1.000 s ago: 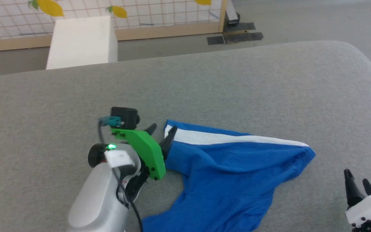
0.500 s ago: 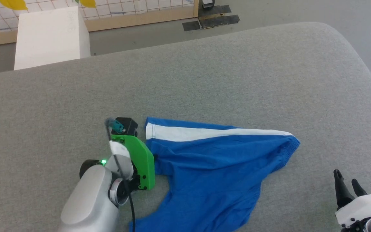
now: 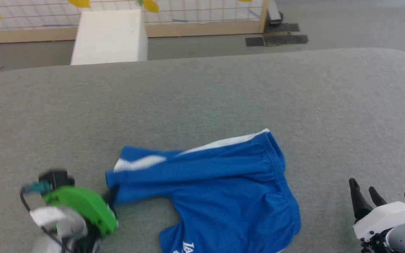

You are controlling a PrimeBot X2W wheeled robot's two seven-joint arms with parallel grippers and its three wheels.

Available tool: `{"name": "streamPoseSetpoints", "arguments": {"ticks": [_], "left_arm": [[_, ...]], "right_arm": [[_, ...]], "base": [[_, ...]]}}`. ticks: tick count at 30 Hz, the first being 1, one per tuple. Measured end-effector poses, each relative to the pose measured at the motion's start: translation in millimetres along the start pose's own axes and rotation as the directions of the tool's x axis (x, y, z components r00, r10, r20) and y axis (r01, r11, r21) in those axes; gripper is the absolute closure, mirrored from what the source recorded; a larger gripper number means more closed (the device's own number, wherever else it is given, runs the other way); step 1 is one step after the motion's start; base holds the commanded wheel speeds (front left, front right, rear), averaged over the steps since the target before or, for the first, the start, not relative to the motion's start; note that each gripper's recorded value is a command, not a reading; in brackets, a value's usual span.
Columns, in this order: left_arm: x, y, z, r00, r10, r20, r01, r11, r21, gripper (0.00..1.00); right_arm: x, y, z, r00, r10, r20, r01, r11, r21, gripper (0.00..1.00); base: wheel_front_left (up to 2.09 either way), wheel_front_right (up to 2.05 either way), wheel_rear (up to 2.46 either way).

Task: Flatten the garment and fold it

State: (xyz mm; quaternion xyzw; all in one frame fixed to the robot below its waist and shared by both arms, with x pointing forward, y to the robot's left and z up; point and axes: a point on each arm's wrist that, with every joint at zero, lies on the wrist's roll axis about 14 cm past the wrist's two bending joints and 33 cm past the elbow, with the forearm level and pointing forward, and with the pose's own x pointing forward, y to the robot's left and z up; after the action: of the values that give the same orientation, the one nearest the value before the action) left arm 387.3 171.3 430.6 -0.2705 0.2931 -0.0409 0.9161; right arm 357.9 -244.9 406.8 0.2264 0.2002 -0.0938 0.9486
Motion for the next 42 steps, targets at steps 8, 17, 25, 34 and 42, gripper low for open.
{"name": "streamPoseSetpoints", "arguments": {"ticks": [8, 17, 25, 34, 42], "left_arm": [[-40.9, 23.2, -79.4, 0.981, 0.059, -0.185, -0.083, 0.988, -0.129, 0.0], [-71.9, 64.0, 13.5, 0.962, 0.194, 0.193, -0.189, 0.981, -0.045, 0.0], [-52.1, 26.6, 15.3, 0.985, 0.106, 0.139, -0.131, 0.974, 0.183, 0.0], [-19.1, 27.0, -35.4, 0.982, 0.147, -0.12, -0.097, 0.932, 0.349, 0.0], [-7.2, 31.5, -47.9, 0.972, 0.154, -0.179, -0.081, 0.93, 0.358, 0.67]], "right_arm": [[16.7, 46.0, -10.4, 0.992, 0.119, -0.049, -0.121, 0.992, -0.036, 0.0], [18.2, 64.5, -7.7, 0.985, 0.166, -0.048, -0.169, 0.984, -0.059, 0.0], [19.6, 66.3, -11.6, 0.983, 0.17, -0.065, -0.174, 0.983, -0.062, 0.0], [17.5, 50.1, -15.3, 0.989, 0.129, -0.071, -0.132, 0.99, -0.051, 0.0], [17.0, 39.6, -16.6, 0.993, 0.1, -0.066, -0.103, 0.994, -0.044, 0.0]], "base": [[0.0, 0.0, 0.0], [0.0, 0.0, 0.0], [0.0, 0.0, 0.0], [0.0, 0.0, 0.0], [0.0, 0.0, 0.0]]}}
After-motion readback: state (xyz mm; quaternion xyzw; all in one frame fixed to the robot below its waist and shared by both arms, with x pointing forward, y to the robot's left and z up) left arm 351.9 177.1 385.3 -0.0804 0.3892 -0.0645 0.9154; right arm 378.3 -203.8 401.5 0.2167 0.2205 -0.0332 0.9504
